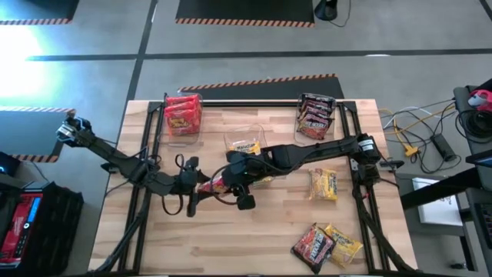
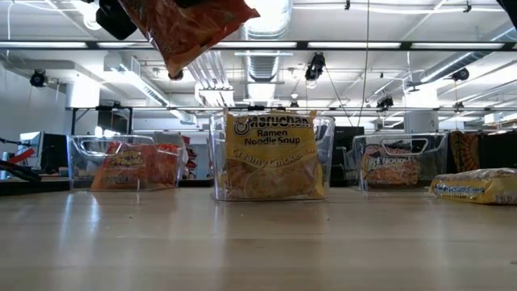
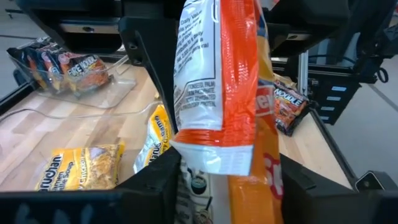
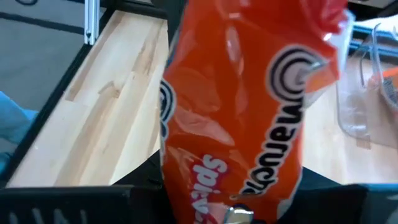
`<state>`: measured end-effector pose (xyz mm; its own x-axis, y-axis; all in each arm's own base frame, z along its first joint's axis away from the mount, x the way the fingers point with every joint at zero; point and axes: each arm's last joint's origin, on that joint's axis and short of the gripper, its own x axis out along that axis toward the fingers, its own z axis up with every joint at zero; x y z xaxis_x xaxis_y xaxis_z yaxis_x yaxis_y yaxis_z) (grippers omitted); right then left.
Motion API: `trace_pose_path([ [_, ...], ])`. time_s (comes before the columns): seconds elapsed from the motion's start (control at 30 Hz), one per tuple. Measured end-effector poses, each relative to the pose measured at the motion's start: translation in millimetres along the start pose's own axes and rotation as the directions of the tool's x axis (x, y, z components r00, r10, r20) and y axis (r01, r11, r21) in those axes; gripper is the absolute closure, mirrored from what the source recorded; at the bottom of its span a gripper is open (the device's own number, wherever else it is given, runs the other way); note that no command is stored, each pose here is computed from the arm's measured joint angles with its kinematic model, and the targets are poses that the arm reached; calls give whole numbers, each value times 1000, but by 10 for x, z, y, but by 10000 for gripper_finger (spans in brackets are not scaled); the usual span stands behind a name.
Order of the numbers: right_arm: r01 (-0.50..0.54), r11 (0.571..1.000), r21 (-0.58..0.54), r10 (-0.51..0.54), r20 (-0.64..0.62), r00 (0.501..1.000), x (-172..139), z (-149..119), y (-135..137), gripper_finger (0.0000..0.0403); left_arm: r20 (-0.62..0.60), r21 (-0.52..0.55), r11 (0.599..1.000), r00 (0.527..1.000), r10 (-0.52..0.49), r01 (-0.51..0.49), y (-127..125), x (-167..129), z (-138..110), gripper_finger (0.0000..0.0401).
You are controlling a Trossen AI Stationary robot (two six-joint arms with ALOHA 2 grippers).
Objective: Sort Maruchan noodles
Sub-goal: Put the orange noodle pack into the top left transparent bin
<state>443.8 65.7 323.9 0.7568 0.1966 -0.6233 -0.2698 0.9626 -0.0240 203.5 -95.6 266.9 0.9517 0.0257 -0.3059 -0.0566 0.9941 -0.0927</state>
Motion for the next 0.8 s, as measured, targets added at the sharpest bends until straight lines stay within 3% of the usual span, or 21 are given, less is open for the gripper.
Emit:
trace_pose_path([
  [0.27,-13,998,59,14,-17,1000,-17,2,24,218,-19,10,1000,1000,-15,15,-1,7,-24,261],
  [0.43,-5,991,133,17,-93,996,-266,106,29,195,-31,-2,1000,999,-10,10,5,9,-40,265],
  [0.67,97,913,397,24,-289,957,-721,155,55,199,-37,-20,1000,999,-3,2,12,0,-44,265],
  [0.8,158,882,444,4,-341,940,-757,122,124,209,-10,-31,999,1000,14,-15,37,-50,-4,265],
])
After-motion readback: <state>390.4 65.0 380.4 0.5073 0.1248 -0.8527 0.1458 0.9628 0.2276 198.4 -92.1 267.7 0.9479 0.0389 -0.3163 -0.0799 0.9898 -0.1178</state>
